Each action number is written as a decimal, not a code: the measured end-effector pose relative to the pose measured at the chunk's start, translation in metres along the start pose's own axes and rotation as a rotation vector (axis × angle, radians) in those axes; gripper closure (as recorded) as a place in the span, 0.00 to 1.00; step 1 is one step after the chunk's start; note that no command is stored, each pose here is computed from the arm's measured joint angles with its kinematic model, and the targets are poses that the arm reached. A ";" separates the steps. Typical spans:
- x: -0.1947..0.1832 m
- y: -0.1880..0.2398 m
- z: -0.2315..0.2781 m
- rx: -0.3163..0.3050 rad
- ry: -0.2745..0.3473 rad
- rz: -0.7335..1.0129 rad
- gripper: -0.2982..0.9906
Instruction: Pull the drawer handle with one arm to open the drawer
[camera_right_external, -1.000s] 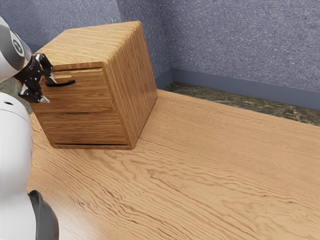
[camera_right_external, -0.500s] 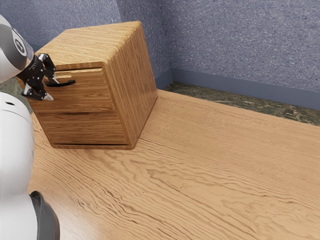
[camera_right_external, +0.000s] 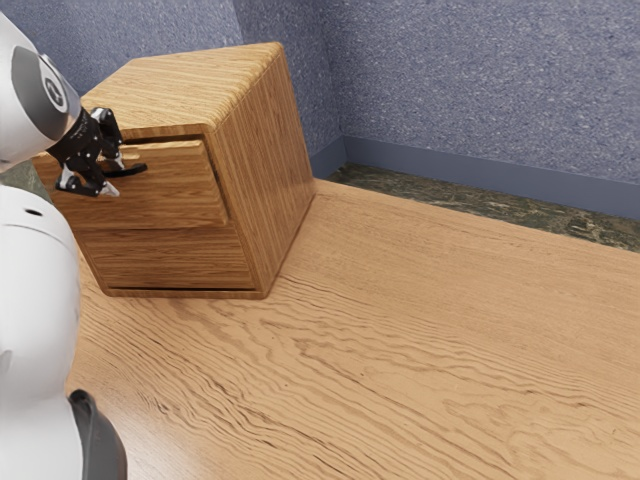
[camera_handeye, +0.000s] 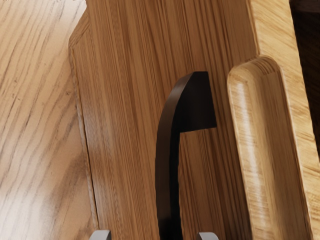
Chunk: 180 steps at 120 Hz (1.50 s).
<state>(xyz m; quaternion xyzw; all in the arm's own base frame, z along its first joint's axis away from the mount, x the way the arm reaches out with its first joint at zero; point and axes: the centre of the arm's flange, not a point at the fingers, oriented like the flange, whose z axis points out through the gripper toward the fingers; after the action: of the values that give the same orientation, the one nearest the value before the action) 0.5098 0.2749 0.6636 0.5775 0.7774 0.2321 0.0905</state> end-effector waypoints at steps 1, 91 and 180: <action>-0.001 0.000 0.000 0.000 0.000 0.001 0.61; 0.005 -0.012 -0.007 0.014 0.027 -0.004 0.63; -0.009 -0.023 -0.010 0.034 0.068 -0.005 0.65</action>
<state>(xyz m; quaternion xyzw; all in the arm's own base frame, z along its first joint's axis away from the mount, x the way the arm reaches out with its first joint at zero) 0.4890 0.2592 0.6602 0.5687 0.7854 0.2381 0.0551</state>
